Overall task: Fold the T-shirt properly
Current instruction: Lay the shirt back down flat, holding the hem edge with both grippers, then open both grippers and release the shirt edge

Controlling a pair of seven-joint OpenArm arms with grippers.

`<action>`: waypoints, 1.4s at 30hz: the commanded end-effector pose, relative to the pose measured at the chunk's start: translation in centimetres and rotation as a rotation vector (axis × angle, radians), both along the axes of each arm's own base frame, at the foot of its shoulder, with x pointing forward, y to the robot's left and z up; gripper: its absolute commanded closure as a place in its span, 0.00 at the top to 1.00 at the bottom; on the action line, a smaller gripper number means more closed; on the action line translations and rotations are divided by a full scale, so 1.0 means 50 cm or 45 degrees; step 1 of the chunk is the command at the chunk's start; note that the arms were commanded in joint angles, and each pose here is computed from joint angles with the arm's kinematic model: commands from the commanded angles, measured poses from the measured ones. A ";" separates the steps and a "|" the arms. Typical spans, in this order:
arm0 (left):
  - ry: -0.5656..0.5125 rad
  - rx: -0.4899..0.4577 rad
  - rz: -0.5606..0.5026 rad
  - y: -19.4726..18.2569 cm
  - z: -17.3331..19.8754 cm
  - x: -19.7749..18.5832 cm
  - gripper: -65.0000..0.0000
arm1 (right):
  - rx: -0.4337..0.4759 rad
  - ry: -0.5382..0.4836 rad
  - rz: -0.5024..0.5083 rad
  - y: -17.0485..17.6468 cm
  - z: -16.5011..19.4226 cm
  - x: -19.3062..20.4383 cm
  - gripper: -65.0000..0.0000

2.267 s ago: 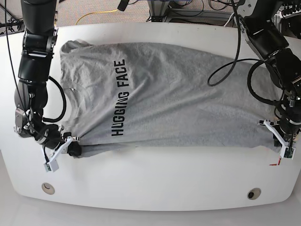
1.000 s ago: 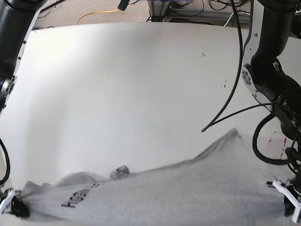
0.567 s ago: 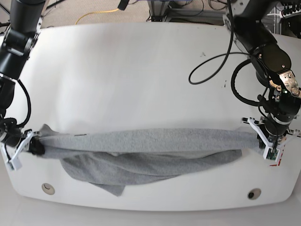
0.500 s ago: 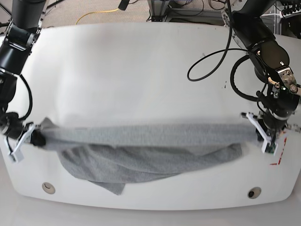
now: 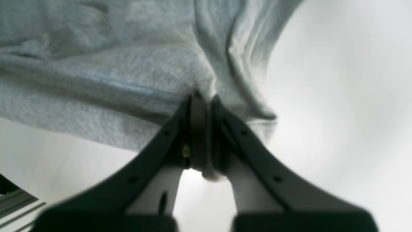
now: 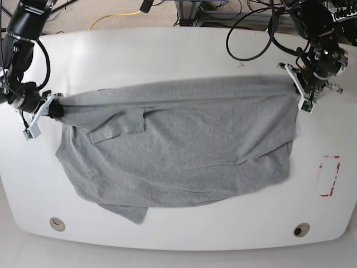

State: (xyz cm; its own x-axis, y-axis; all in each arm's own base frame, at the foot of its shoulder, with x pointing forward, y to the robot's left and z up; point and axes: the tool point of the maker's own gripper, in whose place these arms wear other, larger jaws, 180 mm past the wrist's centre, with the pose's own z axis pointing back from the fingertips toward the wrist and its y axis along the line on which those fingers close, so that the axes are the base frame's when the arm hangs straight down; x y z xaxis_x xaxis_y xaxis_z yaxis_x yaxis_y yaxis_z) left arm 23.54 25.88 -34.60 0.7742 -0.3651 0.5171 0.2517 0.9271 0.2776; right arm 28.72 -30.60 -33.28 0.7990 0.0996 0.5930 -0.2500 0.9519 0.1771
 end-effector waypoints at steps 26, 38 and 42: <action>-0.178 -0.014 -0.038 0.032 0.066 0.192 0.00 | 0.143 -0.007 -0.120 -0.002 -0.035 0.007 0.00; -0.097 -0.094 -0.094 0.046 -0.004 0.236 0.38 | 0.128 -0.035 -0.151 -0.009 -0.039 0.014 0.35; -0.098 -0.094 -0.091 0.057 -0.001 0.250 0.58 | 0.052 -0.025 -0.158 -0.028 -0.038 0.014 0.65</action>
State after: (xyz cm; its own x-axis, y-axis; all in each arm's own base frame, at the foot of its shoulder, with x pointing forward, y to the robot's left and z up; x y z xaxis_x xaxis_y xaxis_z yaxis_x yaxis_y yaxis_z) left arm 34.56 27.71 -36.83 0.7421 -0.3693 0.5594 0.3161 0.9287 0.1937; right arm 28.08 -30.95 -37.27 0.8288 -0.0428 0.5579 -0.1199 0.9603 0.2518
